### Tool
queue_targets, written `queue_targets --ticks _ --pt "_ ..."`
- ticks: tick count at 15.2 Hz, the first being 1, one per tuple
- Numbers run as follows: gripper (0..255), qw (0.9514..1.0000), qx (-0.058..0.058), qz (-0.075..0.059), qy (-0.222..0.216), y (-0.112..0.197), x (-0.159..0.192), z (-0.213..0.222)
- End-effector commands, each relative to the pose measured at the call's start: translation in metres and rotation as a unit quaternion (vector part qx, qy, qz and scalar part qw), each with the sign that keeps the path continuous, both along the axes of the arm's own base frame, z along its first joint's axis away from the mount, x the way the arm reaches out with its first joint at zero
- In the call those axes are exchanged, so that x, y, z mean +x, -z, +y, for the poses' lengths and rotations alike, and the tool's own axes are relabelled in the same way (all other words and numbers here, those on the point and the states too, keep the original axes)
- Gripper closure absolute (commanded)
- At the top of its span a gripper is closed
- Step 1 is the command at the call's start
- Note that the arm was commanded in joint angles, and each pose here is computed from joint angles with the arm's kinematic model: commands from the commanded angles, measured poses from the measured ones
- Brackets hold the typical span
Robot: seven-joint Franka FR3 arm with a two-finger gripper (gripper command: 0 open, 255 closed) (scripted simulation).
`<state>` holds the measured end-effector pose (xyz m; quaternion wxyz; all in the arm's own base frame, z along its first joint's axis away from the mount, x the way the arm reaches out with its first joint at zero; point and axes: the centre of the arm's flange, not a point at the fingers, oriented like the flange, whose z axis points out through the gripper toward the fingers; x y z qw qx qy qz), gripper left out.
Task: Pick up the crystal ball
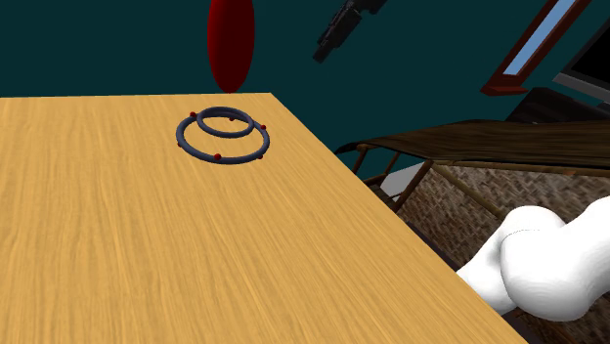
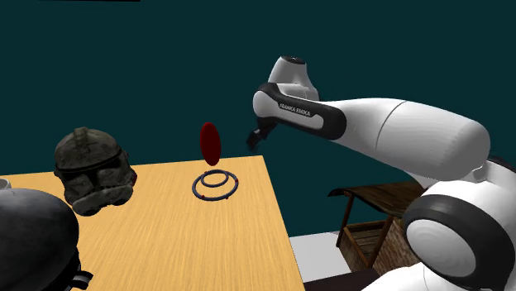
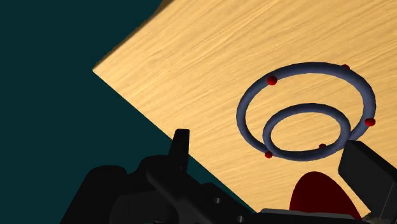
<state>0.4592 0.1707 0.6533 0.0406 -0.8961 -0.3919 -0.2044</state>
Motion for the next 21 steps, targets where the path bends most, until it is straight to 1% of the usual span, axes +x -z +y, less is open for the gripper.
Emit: queue_targets --ticks 1,4,7,10,12,14,15,21 --pt "0 0.9994 0.011 -0.014 -0.029 -0.005 0.01 0.017" --pt "0 0.9965 0.027 -0.033 -0.072 -0.017 0.02 0.043" --pt "0 0.9911 0.043 -0.052 -0.114 -0.03 0.027 0.069" --pt "0 0.9833 0.06 -0.071 -0.156 -0.044 0.032 0.095" --pt "0 0.9768 0.07 -0.084 -0.184 -0.054 0.033 0.112" --pt "0 0.9692 0.081 -0.096 -0.212 -0.064 0.034 0.129" --pt "0 0.967 0.083 -0.099 -0.219 -0.067 0.034 0.133" --pt "0 0.967 0.083 -0.099 -0.219 -0.036 0.034 0.133"
